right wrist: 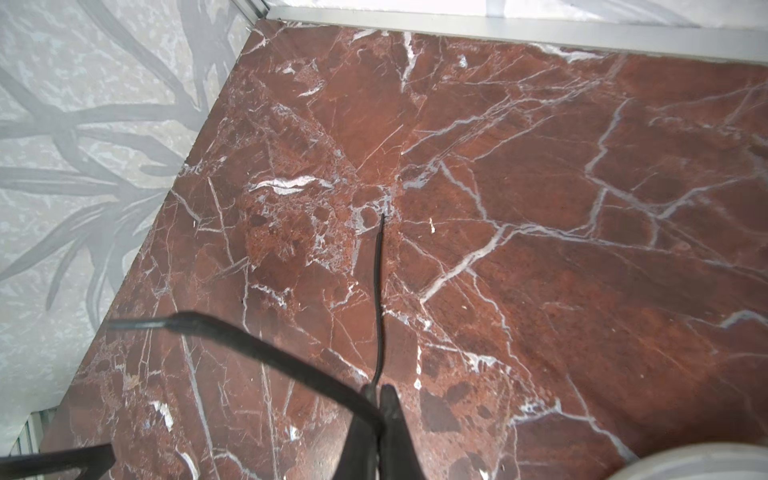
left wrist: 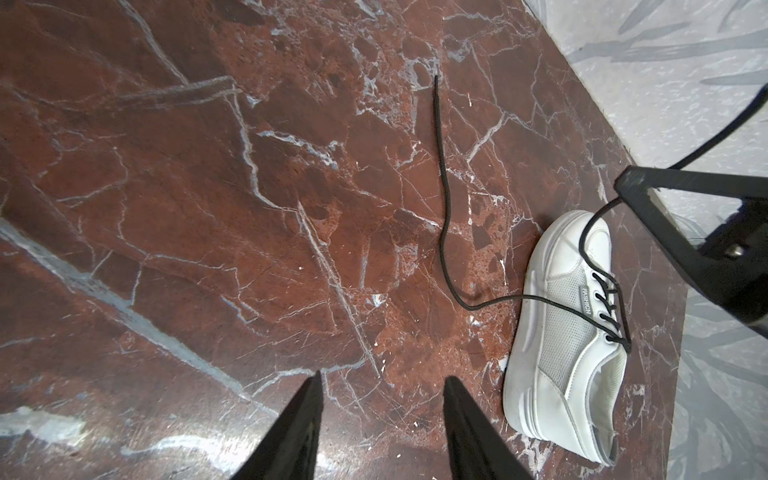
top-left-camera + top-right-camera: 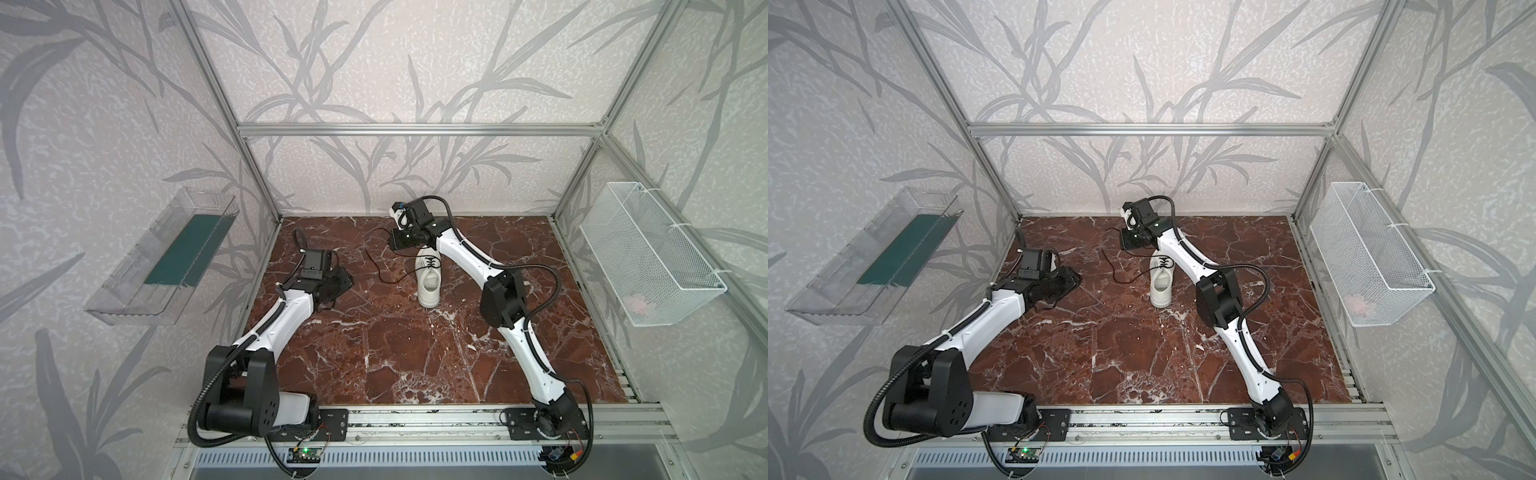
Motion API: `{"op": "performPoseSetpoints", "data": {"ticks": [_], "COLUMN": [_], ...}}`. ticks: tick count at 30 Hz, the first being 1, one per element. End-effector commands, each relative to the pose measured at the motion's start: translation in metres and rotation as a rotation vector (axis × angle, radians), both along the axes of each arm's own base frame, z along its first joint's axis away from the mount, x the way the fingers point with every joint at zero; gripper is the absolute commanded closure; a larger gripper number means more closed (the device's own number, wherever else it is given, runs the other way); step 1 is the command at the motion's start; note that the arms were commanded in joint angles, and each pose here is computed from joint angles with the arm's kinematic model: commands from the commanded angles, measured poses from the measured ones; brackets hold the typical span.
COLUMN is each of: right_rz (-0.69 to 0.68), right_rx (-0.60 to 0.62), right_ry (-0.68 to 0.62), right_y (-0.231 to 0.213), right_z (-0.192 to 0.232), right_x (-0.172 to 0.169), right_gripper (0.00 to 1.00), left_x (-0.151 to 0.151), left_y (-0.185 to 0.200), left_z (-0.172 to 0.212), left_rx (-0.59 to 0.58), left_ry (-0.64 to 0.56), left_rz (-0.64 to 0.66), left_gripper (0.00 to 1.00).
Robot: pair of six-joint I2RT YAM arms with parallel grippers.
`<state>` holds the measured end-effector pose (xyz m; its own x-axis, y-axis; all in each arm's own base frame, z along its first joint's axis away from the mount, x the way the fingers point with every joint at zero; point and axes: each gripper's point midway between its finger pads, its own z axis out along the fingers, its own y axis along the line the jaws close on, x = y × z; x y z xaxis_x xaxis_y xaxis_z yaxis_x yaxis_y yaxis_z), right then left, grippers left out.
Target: Tie the shoes
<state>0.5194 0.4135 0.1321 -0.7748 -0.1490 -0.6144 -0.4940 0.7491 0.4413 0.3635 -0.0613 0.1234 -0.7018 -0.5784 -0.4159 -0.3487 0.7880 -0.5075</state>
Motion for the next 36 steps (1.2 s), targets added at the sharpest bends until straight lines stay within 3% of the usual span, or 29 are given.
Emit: {"op": "performPoseSetpoints", "data": {"ticks": [1,10,15,23,27,36], "right_rz": [-0.023,-0.126,-0.134,-0.125,-0.107,-0.059], "right_rx": [-0.013,-0.071,-0.028,-0.020,0.001,0.036], "right_ry": [0.040,0.094,0.122,0.084,0.072,0.041], "right_y": [0.002,-0.017,-0.020,-0.023,-0.025,-0.054], "right_z": [-0.023,-0.070,-0.068,-0.040,-0.019,0.038], "right_x": [0.005,0.024,0.028,0.028,0.023,0.007], "right_gripper": [1.00,0.99,0.64,0.50,0.49,0.49], "left_x": [-0.002,-0.008,-0.009,-0.008,-0.004,0.011], "left_y": [-0.001,-0.002,0.000,-0.005,-0.019,-0.077], "left_z": [0.004,0.000,0.002,-0.006,-0.010,-0.019], "left_rx": [-0.019,-0.032,-0.022,-0.019,0.002,0.141], "left_ry": [-0.011,0.006,0.005,0.028,0.018,-0.059], "left_rz": [-0.001,-0.001,-0.001,-0.046,-0.185,-0.668], "left_gripper": [0.50,0.50,0.50,0.50,0.49,0.49]}}
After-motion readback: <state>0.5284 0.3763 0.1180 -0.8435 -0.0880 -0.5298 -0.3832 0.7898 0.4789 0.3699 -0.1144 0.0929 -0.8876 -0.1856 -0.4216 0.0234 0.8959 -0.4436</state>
